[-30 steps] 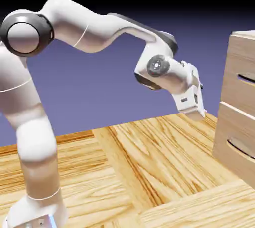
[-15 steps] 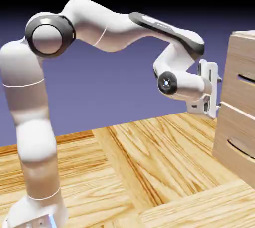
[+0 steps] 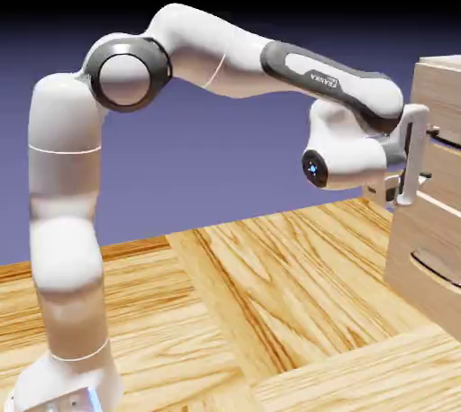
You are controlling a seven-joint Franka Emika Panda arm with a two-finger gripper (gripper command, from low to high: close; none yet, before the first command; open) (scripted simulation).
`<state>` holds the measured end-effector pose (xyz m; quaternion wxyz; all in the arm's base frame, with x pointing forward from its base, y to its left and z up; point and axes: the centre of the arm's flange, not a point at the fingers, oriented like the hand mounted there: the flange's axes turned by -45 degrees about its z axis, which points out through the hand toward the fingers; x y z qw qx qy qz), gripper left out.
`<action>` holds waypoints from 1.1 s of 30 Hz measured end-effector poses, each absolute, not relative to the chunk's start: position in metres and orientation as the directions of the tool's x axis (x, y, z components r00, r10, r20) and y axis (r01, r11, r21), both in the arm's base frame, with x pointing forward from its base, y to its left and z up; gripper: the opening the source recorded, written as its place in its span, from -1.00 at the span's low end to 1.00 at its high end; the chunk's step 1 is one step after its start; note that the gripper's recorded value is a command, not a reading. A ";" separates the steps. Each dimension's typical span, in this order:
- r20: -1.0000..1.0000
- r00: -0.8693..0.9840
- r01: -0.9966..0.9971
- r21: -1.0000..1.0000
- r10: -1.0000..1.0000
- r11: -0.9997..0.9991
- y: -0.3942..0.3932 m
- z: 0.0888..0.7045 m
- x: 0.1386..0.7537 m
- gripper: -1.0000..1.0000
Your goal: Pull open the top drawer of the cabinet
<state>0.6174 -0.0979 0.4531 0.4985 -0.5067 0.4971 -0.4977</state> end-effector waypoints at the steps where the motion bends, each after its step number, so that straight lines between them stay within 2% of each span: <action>1: 0.000 0.001 0.000 -1.000 -1.000 0.000 -0.098 0.453 0.620 0.00; 7: 0.000 0.001 0.000 -1.000 -1.000 0.000 -0.098 0.454 0.662 0.00; 8: 0.000 0.001 0.000 -1.000 -1.000 0.000 -0.098 0.453 0.670 -1.00; 10: 0.000 0.001 0.000 -1.000 -1.000 0.000 -0.098 0.453 0.670 -1.00; 17: 0.000 0.001 0.001 -1.000 -1.000 0.000 -0.098 0.454 0.610 -1.00; 33: 0.000 0.001 0.001 -1.000 -1.000 0.000 -0.098 0.454 0.436 -1.00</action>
